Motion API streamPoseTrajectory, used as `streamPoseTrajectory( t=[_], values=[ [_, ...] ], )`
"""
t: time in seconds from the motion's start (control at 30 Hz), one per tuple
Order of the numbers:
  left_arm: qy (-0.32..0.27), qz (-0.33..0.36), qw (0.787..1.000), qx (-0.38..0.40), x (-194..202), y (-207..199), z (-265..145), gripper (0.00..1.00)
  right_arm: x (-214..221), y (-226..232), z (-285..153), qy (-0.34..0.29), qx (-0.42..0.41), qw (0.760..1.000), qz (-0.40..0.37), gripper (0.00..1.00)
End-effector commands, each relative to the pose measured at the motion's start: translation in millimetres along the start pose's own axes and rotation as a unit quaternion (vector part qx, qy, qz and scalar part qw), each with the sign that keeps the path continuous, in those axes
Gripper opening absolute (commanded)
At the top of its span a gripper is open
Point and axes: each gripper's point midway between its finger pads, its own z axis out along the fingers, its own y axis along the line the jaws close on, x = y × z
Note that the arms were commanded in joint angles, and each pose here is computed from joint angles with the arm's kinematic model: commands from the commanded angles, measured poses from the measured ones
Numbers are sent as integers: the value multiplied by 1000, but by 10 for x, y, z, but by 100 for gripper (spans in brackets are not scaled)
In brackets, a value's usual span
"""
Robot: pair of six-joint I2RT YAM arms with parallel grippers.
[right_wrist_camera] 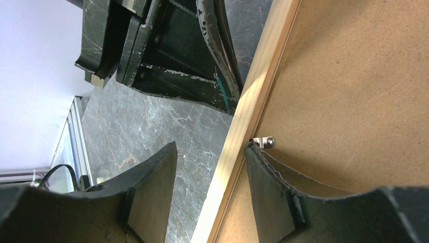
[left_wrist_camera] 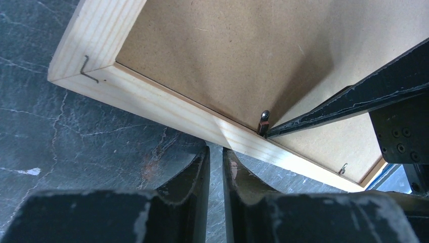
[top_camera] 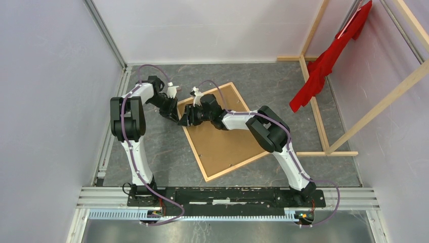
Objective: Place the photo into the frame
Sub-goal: Install the photo frame at the center of the board.
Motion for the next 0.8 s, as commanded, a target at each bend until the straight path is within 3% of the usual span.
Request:
streamPoseTrajectory(
  t=[0.0, 0.3, 0.47, 0.6, 0.77],
  values=[
    [-5, 19, 1000, 9, -11, -29, 20, 22, 51, -173, 95, 1, 19, 1000, 7, 59],
    [-4, 22, 1000, 5, -12, -23, -3, 22, -230, 20, -22, -25, -7, 1000, 5, 60],
    [-12, 32, 999, 1, -121, -52, -203, 22, -674, 194, -538, -71, -16, 997, -12, 75],
    [-12, 47, 999, -7, -132, -61, -322, 24, -951, -38, -1066, -107, 23, 994, -9, 88],
    [6, 65, 998, 4, 81, -155, -286, 26, -1198, -778, -1731, -133, 161, 978, -16, 98]
  ],
)
